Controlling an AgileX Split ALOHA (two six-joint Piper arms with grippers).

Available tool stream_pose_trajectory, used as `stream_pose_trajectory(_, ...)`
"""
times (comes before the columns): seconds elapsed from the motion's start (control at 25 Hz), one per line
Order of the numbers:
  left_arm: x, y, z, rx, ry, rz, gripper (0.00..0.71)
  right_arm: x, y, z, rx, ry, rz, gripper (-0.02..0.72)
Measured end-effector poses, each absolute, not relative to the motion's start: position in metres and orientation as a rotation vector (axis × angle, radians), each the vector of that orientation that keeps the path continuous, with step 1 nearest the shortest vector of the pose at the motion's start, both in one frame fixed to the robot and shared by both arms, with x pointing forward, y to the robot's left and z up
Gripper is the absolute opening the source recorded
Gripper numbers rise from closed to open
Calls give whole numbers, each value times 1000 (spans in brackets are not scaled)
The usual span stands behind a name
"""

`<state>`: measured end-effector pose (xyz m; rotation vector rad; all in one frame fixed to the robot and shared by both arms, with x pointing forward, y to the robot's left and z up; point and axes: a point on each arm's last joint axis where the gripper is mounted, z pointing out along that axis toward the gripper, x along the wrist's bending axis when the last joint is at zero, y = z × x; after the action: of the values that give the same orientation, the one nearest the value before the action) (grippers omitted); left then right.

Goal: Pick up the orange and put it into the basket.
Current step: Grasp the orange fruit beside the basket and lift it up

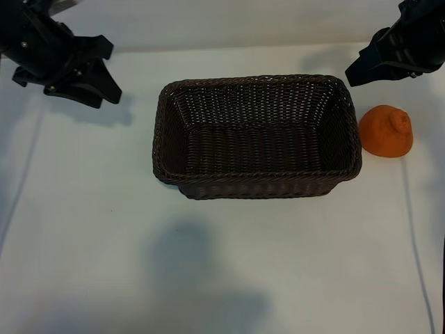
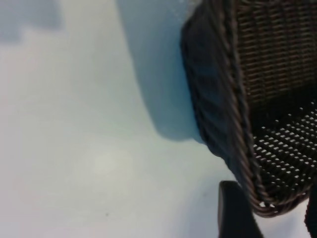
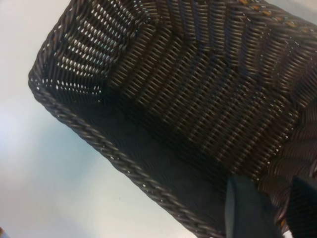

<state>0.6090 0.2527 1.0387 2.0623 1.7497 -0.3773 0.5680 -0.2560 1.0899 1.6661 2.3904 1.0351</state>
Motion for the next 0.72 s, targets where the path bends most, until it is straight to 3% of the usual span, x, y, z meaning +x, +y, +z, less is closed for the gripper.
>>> stream_pose_trajectory(0.72, 609, 254, 1040, 2058, 1752, -373, 398, 568, -256, 1090, 1665, 2386, 1036, 243)
